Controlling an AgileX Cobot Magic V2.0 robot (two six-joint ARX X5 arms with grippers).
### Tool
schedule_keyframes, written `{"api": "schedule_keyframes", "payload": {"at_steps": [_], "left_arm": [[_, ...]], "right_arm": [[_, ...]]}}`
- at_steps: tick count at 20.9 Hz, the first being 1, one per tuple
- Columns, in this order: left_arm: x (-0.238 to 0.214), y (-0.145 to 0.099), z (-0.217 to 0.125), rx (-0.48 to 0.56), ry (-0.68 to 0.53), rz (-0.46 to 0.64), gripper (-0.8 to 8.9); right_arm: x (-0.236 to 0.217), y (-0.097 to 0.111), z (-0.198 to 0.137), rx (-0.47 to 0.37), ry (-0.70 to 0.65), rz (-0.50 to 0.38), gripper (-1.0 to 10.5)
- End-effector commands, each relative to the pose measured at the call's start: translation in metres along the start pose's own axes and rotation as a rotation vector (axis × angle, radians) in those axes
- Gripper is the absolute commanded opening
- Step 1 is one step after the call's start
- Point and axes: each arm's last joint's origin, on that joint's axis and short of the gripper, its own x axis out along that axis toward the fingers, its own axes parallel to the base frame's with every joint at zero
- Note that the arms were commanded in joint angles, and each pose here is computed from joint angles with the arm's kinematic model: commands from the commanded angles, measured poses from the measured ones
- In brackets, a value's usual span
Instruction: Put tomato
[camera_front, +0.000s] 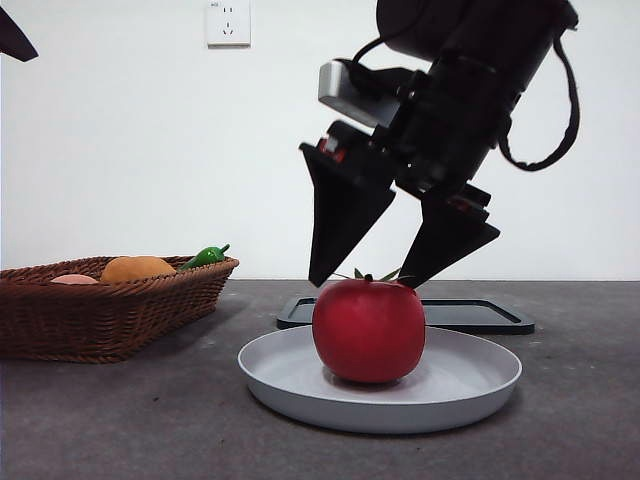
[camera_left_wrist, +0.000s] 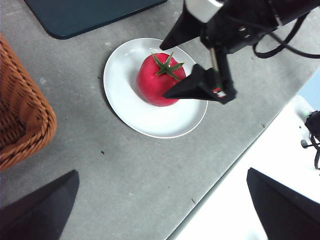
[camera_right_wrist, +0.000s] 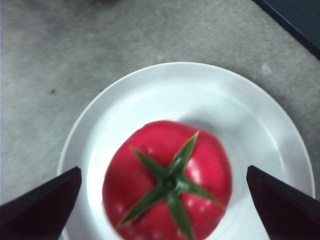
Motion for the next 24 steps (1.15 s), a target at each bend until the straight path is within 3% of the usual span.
{"api": "schedule_keyframes", "payload": {"at_steps": [1, 7, 12, 14, 20, 24], "left_arm": [[-0.002, -0.002, 0.005, 0.019, -0.02, -0.01, 5.59], [-0.002, -0.002, 0.005, 0.019, -0.02, -0.01, 5.59], [-0.002, -0.002, 0.005, 0.019, -0.02, -0.01, 5.59], [-0.002, -0.002, 0.005, 0.019, -0.02, -0.01, 5.59], [-0.002, -0.002, 0.005, 0.019, -0.02, -0.01, 5.59], [-0.002, -0.002, 0.005, 0.018, -0.019, -0.01, 5.59]], "right_arm": [[0.011, 0.001, 0.004, 0.001, 0.008, -0.007, 5.3], [0.03, -0.001, -0.001, 0.01, 0.067, -0.004, 5.2], [0.03, -0.001, -0.004, 0.013, 0.091, -0.004, 2.1], [0.028, 0.0, -0.004, 0.013, 0.091, -0.002, 2.0], [-0.016, 0.002, 0.024, -0.006, -0.081, -0.03, 2.0], [-0.043, -0.013, 0.053, 0.013, -0.214, -0.108, 2.0]]}}
